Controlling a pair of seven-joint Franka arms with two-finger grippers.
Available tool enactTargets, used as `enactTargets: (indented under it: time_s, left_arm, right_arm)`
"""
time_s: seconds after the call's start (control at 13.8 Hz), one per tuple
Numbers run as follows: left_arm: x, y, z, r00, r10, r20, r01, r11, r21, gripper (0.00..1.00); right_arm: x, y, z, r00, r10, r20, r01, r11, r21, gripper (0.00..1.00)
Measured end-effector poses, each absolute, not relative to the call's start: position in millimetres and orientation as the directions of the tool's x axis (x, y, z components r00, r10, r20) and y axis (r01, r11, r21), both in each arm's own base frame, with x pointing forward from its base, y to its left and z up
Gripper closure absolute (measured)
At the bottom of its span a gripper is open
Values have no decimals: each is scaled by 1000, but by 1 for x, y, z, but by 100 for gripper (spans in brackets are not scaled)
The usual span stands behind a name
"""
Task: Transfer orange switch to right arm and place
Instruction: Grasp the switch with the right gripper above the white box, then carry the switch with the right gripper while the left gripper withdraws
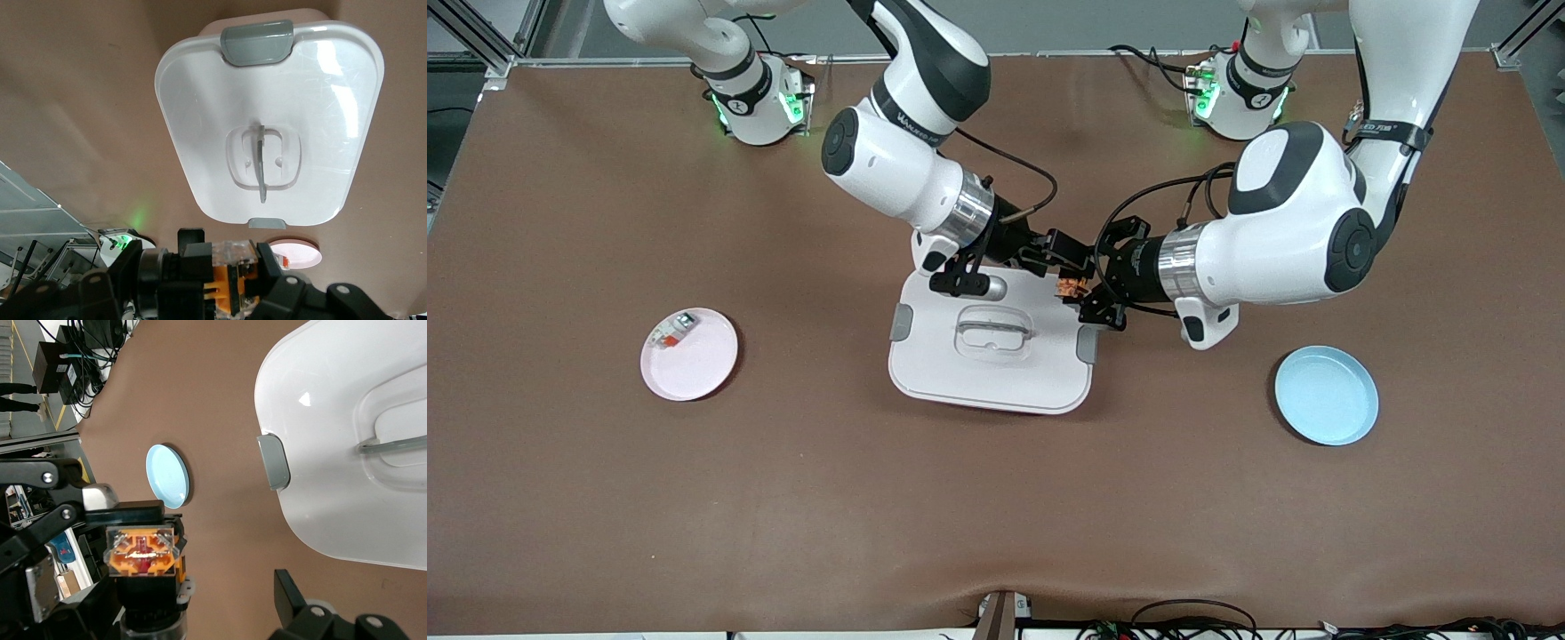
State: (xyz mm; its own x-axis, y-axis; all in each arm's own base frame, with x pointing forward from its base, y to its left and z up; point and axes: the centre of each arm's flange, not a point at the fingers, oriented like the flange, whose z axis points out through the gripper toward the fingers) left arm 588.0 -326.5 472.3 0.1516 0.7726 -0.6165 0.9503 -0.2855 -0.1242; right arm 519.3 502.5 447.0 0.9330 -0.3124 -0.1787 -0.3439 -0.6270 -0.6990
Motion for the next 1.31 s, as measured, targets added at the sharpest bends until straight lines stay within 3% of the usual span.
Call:
enactTargets:
  time_s: [0.29, 0.51, 0.8, 1.23, 1.31]
  left_arm:
    - [587, -329, 473, 155, 771, -617, 949, -289, -123, 27]
    - [587, -329, 473, 156, 771, -618, 949, -290, -123, 27]
    - [587, -330, 475, 158, 770, -619, 948, -294, -123, 27]
    - [587, -329, 479, 161, 768, -620, 946, -299, -124, 26]
    - [588, -328, 482, 163, 767, -621, 946, -301, -123, 21]
  right_arm:
    - [521, 503, 449, 933, -313, -175, -341, -623, -703, 6]
    - [523, 504, 459, 935, -314, -167, -334, -613, -716, 39]
    - [525, 504, 466, 937, -309, -161, -325, -610, -723, 57]
    - [525, 505, 469, 938, -307, -158, -322, -607, -726, 58]
    - [526, 505, 469, 938, -309, -159, -323, -606, -727, 58]
